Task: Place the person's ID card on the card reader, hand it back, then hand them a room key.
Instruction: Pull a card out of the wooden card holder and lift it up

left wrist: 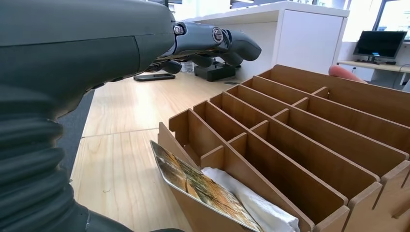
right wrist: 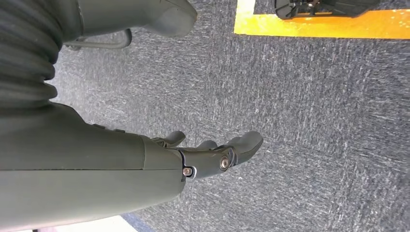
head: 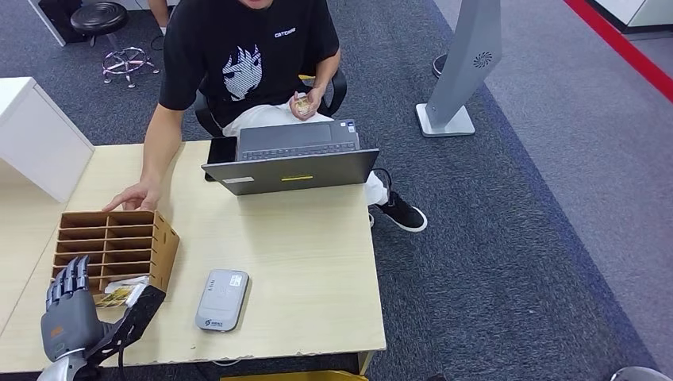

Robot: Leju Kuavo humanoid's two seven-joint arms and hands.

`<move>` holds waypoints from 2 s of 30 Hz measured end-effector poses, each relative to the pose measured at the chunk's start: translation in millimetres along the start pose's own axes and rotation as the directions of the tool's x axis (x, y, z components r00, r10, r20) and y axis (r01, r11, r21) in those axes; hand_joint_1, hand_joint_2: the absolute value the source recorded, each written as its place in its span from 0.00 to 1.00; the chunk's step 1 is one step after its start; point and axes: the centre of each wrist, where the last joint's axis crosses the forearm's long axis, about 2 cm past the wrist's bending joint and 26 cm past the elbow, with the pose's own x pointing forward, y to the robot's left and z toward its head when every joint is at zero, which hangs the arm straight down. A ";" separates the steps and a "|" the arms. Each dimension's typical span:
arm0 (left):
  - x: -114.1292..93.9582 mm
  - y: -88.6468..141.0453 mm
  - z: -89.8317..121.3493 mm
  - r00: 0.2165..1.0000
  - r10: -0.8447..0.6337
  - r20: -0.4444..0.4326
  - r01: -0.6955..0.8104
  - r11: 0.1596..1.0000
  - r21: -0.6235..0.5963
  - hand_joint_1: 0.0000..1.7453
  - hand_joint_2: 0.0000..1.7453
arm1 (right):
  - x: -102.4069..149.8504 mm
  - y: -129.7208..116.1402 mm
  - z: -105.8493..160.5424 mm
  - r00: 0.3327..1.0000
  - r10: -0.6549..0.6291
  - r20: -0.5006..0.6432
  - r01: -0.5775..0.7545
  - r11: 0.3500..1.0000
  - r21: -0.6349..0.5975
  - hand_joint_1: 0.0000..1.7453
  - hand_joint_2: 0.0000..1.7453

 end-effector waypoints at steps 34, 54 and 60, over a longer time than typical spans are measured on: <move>-3.0 -8.3 1.1 1.000 0.017 -0.021 -0.018 0.998 -0.053 1.00 1.00 | 1.3 0.0 0.3 0.999 -0.050 0.007 0.050 0.999 0.010 0.00 1.00; -4.9 -5.2 -2.4 1.000 0.006 -0.021 -0.007 0.999 -0.036 1.00 1.00 | 1.6 0.0 0.3 0.995 -0.096 0.008 0.096 0.995 0.019 0.00 1.00; -3.2 0.6 -4.0 1.000 0.002 0.000 -0.002 1.000 0.026 1.00 1.00 | -3.2 0.9 2.0 0.996 -0.087 -0.002 0.087 0.996 0.019 0.00 1.00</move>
